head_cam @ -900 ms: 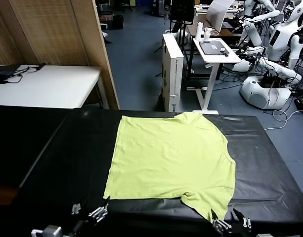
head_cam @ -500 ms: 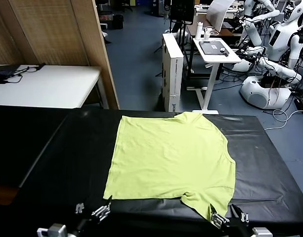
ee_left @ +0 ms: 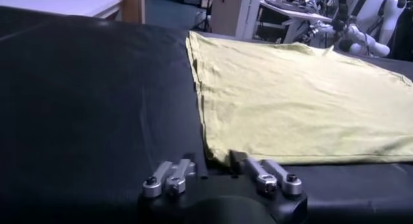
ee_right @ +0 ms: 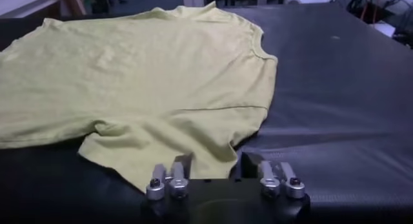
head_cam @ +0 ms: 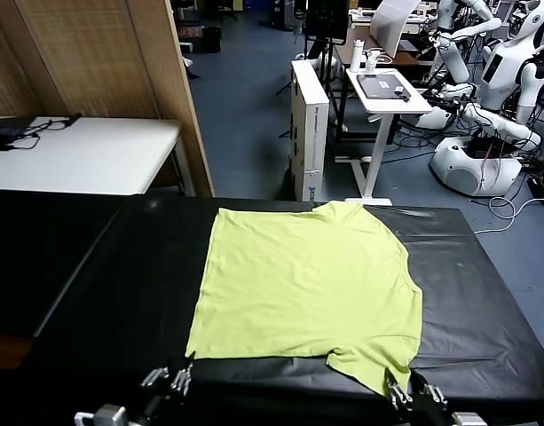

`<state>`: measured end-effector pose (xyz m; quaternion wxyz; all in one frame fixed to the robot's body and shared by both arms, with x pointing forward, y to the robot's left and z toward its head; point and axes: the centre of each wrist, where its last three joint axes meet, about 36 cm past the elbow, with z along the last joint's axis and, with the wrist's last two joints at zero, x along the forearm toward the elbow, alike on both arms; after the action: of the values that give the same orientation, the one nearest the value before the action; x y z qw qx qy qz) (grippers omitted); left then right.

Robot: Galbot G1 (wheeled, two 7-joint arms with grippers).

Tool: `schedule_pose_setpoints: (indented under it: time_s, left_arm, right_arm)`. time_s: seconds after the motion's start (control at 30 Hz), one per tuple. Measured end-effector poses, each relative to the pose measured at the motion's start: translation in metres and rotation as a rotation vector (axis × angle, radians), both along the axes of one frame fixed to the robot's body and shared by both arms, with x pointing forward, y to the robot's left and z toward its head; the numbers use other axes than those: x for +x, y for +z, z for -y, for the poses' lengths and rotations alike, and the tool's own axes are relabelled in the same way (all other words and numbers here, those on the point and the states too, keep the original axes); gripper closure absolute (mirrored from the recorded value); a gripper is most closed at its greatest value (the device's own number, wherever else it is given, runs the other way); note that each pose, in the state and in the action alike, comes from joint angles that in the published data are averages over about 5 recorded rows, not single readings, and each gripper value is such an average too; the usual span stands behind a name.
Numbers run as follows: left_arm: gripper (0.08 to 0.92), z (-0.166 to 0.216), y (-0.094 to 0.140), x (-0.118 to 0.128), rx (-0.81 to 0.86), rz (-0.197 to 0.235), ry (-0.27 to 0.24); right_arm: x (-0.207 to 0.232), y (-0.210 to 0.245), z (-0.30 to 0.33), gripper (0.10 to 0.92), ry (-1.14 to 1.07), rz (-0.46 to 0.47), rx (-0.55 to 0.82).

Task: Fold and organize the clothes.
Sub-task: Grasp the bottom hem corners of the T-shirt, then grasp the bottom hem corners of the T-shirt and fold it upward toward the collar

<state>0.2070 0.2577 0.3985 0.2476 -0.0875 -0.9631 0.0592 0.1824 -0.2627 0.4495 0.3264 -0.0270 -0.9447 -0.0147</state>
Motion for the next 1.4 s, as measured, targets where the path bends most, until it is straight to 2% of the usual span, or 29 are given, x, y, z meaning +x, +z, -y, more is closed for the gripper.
schedule_pose_setpoints:
  time_s: [0.17, 0.27, 0.37, 0.5, 0.7, 0.9, 1.13, 1.27, 1.4]
  left_arm:
    - [0.854, -0.002, 0.007, -0.006, 0.011, 0.004, 0.005]
    - [0.854, -0.005, 0.014, -0.011, 0.024, 0.009, 0.007]
    - [0.854, -0.007, 0.021, -0.018, 0.035, 0.011, 0.007]
    - [0.854, -0.009, 0.032, -0.026, 0.043, 0.027, 0.005]
    - [0.854, -0.005, 0.038, -0.027, 0.019, 0.086, 0.025]
    - [0.854, -0.003, 0.035, -0.009, -0.009, 0.151, 0.064]
    - [0.854, -0.003, 0.026, 0.026, -0.031, 0.224, 0.084]
    - [0.854, 0.001, 0.016, 0.043, -0.025, 0.242, 0.078]
    - [0.854, 0.006, 0.005, 0.054, -0.018, 0.238, 0.059]
  right_arm:
    - [-0.008, 0.014, -0.005, 0.882, 0.003, -0.054, -0.040]
    - [-0.011, 0.019, -0.007, 0.882, 0.006, -0.054, -0.036]
    - [-0.011, 0.022, -0.008, 0.882, 0.015, -0.006, -0.005]
    - [-0.005, 0.023, -0.006, 0.882, 0.041, 0.108, 0.025]
    - [0.015, 0.022, 0.002, 0.882, 0.068, 0.222, 0.035]
    - [0.050, 0.010, 0.011, 0.882, 0.074, 0.276, 0.061]
    - [0.097, -0.009, 0.023, 0.882, 0.049, 0.267, 0.045]
    - [0.128, -0.013, 0.031, 0.882, 0.034, 0.274, 0.032]
    - [0.156, -0.013, 0.038, 0.882, 0.032, 0.292, 0.019]
